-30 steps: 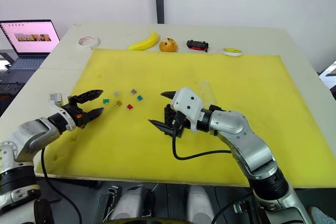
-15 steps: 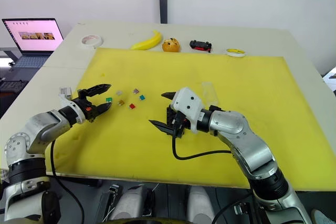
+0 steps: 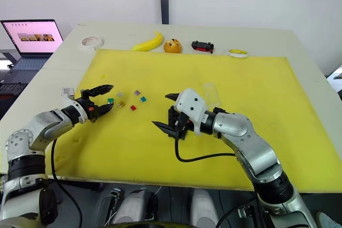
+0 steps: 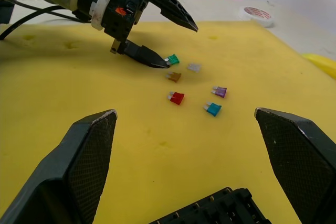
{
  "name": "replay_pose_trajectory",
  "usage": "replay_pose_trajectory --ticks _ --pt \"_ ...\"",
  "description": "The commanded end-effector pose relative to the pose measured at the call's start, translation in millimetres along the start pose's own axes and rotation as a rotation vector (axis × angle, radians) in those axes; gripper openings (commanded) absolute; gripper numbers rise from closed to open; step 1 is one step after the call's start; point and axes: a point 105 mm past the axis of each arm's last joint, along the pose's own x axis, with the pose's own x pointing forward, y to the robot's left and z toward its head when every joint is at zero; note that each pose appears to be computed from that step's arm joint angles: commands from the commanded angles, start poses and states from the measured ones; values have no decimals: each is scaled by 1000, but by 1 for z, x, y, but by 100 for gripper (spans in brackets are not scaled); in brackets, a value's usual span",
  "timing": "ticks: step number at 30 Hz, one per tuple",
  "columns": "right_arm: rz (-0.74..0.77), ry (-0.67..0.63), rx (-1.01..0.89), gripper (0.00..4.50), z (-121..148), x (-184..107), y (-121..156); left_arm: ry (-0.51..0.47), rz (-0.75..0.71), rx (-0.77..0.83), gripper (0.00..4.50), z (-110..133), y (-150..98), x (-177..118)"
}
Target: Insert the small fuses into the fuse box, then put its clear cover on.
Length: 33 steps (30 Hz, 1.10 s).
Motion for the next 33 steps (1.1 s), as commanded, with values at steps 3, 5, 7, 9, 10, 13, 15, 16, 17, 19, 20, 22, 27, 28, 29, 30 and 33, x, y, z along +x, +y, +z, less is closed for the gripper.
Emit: replay_pose_trajectory --ticks 3,5,7,9,10,13,15,16,17,19,20,22,27,28,29,30,33 --pt "-8 -41 -34 450 14 -3 -1 -78 19 1 449 21 1 -1" --pt "-7 -41 -33 450 14 -3 -1 -78 13 3 449 21 0 0" --pt "-5 -42 -32 450 14 -2 -1 -69 2 11 449 21 -3 2" --pt "-4 -42 -32 450 14 -2 -1 -64 -8 17 449 21 -5 2" --pt "-3 -40 -33 450 13 -2 -1 -64 -9 20 449 21 -6 2" --pt "-4 -38 -36 450 13 -3 -1 -71 8 18 449 24 0 3" --pt "-6 -37 -40 450 13 -3 -2 -74 30 13 449 25 8 3" --pt "-7 -37 -41 450 13 -3 -2 -75 34 9 449 24 11 4" --pt "-7 -37 -41 450 13 -3 -2 -75 36 6 449 24 13 5" --pt "-7 -37 -43 450 13 -3 -2 -71 31 1 449 24 14 8" --pt "-7 -37 -43 450 13 -3 -2 -64 24 1 449 22 14 9" --pt "-7 -37 -43 450 13 -3 -2 -46 12 8 449 20 13 12" --pt "-4 -39 -42 450 14 -3 -2 -10 -13 25 449 18 10 17" --pt "-3 -38 -42 450 14 -3 -2 -9 -13 26 449 18 10 18" --pt "-2 -37 -43 450 14 -3 -2 -8 -11 27 449 19 11 18" --pt "-2 -37 -43 450 14 -3 -2 -5 -9 28 449 19 12 18" --pt "-3 -38 -45 450 14 -3 -3 -1 -9 27 449 19 13 17"
